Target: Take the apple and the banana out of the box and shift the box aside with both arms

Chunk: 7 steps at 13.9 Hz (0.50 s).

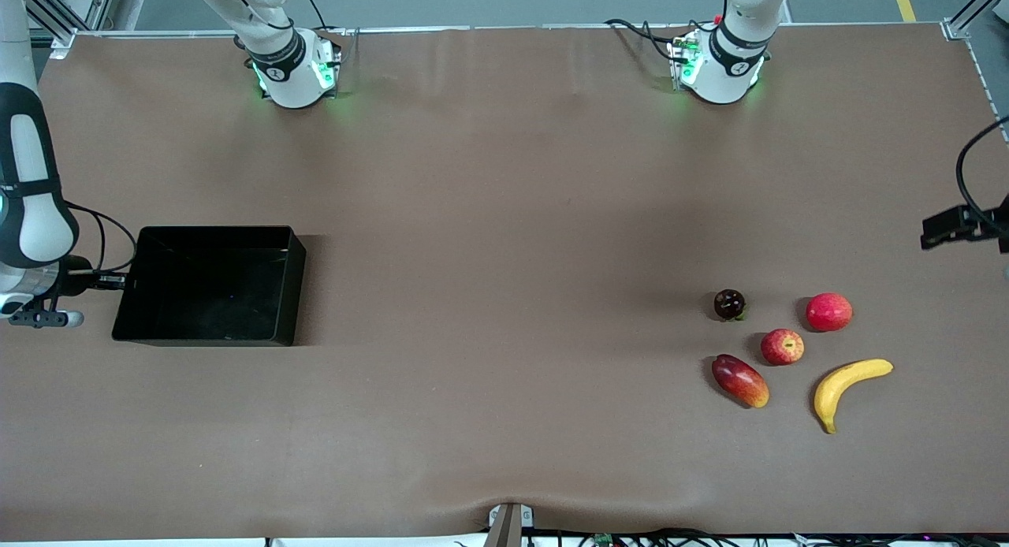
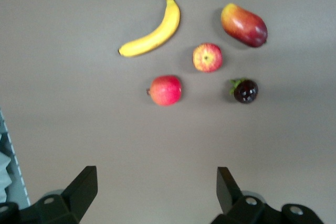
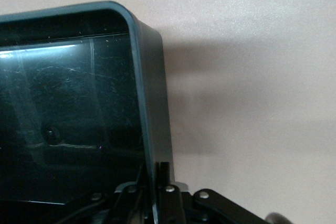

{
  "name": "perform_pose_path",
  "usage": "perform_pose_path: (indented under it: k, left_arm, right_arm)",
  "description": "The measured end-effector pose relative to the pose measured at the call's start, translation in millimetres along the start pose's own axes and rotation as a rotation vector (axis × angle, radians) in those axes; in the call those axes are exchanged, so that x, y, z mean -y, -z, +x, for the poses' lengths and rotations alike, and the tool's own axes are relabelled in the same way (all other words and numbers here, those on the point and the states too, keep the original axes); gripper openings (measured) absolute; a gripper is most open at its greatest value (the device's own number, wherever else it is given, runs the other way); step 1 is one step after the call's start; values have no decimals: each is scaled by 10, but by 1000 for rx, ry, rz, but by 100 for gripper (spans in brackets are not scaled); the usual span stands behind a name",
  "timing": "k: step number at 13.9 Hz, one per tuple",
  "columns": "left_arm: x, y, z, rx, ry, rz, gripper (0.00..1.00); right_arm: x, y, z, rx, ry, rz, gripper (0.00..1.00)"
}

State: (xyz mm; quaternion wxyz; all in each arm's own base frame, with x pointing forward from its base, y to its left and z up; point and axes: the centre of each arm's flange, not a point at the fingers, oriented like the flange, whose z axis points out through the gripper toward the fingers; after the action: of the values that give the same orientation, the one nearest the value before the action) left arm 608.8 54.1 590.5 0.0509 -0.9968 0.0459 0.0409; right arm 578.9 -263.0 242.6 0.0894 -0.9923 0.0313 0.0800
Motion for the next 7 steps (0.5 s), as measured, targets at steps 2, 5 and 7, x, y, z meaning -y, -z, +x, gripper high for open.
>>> perform_pose_path:
  k: [2, 5, 7]
  left_arm:
    - [-120, 121, -147, 8, 11, -23, 100]
    - [-282, 181, -389, 25, 32, -9, 100]
    - [-266, 205, -545, 30, 63, -25, 100]
  right_arm:
    - [63, 105, 53, 4, 14, 7, 37]
    - [358, 733, 257, 6, 85, 22, 66]
    - [736, 1287, 397, -10, 174, 13, 86]
